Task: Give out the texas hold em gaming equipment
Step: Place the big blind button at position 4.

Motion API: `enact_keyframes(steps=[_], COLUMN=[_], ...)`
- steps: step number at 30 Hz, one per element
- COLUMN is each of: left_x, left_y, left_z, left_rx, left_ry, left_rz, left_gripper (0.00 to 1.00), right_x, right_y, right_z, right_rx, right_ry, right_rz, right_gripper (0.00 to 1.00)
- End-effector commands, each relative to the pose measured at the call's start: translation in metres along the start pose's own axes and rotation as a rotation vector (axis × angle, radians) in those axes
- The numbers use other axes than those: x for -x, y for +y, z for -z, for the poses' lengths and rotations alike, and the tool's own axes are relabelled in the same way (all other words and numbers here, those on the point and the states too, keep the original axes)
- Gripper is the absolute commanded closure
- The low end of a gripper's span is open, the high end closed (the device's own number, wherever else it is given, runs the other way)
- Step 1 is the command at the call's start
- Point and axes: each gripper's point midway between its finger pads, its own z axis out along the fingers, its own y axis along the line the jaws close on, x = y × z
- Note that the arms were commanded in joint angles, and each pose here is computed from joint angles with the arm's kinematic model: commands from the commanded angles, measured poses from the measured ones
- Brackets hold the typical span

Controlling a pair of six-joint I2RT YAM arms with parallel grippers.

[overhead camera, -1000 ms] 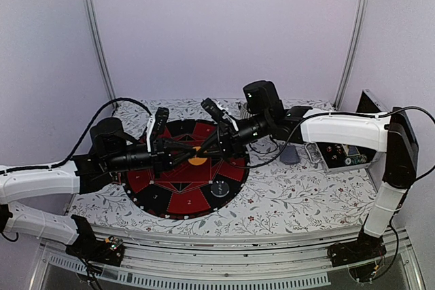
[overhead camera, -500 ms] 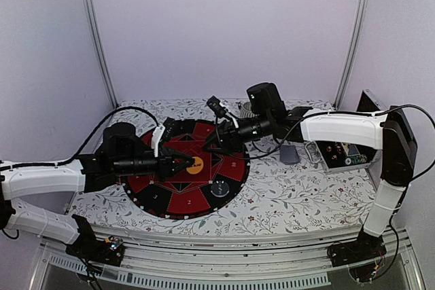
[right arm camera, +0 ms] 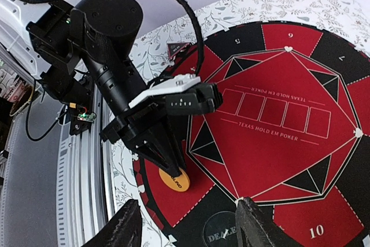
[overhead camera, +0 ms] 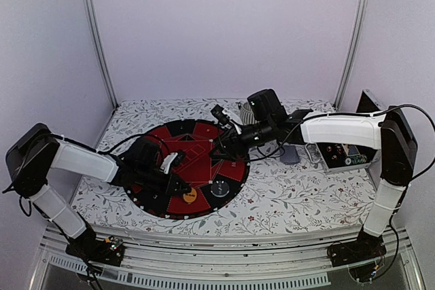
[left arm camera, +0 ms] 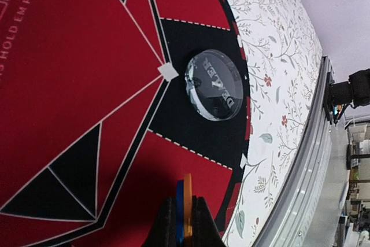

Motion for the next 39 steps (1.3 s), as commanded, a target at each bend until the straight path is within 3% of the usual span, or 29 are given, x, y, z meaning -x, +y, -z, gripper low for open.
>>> enact_keyframes(steps=[1, 9, 21, 31, 35, 39], left_x=[0.021, 0.029, 0.041, 0.002, -0.005, -0.015], left_y=[0.009, 0.046, 0.144, 0.175, 0.186, 0.203], left_z=[0.008, 0.037, 0.131, 0.121, 0.118, 0.131], left_rx=[-0.014, 0.092, 0.328, 0.366, 0.42, 0.572], left_ry=[-0.054, -0.163, -0.454, -0.38, -0.322, -0.296], left_rz=[0.071, 0.186, 0.514, 0.69, 0.74, 0.797], left_gripper=[1.0, 1.0, 1.0, 1.0, 0.74, 0.55], right_x=[-0.01, -0.016, -0.017, -0.019, -0.017, -0.014], right_y=[-0.002, -0.002, -0.002, 0.0, 0.001, 0.005], right_z=[0.004, 0.006, 0.008, 0.011, 0.012, 0.015], right_rx=[-0.029, -0.035, -0.041, -0.047, -0.04, -0.031], right_ry=[0.027, 0.04, 0.047, 0.051, 0.047, 0.041], right_rz=[-0.005, -0.006, -0.001, 0.005, 0.009, 0.015], right_gripper=[0.43, 0.43, 0.43, 0.43, 0.43, 0.43])
